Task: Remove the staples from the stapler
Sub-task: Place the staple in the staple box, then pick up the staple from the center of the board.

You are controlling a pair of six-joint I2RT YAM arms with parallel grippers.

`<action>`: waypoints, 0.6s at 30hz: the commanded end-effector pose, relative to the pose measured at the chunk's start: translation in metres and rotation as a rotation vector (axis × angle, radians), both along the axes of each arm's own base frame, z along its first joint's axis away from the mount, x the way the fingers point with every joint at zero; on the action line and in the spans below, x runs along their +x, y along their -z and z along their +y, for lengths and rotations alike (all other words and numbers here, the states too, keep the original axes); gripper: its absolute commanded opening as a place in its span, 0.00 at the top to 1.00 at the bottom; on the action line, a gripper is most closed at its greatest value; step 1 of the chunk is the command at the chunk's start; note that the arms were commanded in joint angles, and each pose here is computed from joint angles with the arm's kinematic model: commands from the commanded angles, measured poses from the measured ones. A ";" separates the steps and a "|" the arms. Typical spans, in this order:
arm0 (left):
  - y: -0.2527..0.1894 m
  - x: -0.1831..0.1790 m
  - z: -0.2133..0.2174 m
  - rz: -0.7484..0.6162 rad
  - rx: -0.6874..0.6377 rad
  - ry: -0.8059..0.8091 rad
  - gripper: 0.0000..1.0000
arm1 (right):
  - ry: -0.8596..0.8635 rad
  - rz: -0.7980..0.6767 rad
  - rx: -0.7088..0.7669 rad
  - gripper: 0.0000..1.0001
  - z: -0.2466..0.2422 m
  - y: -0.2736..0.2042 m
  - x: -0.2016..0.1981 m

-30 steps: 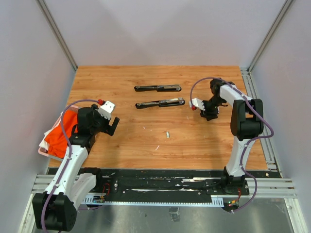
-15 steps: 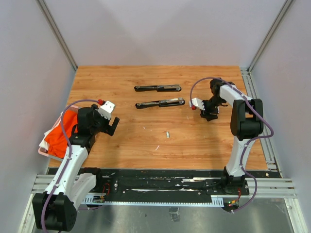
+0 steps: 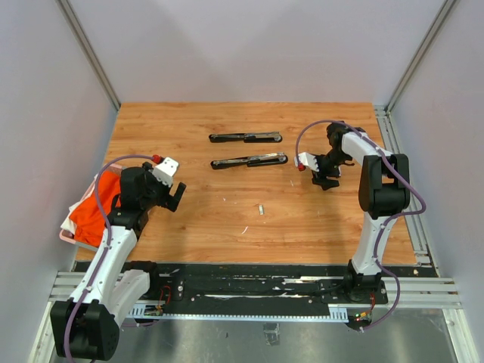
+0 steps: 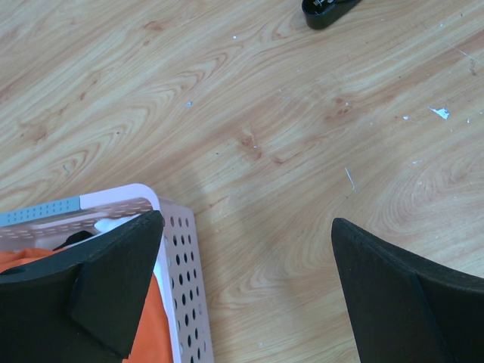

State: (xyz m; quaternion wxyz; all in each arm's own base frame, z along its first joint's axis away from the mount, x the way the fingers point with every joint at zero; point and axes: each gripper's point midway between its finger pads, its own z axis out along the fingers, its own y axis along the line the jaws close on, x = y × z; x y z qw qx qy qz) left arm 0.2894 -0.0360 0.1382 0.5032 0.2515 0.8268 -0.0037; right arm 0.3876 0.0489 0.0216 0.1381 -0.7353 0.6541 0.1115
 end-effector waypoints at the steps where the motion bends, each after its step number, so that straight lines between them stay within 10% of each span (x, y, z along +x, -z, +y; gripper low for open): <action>1: -0.004 0.003 0.001 -0.024 -0.001 0.003 0.02 | 0.012 0.043 0.010 0.30 -0.001 -0.003 -0.013; 18: -0.004 0.003 0.001 -0.024 0.001 0.001 0.02 | -0.287 -0.181 0.123 0.09 0.102 -0.082 -0.057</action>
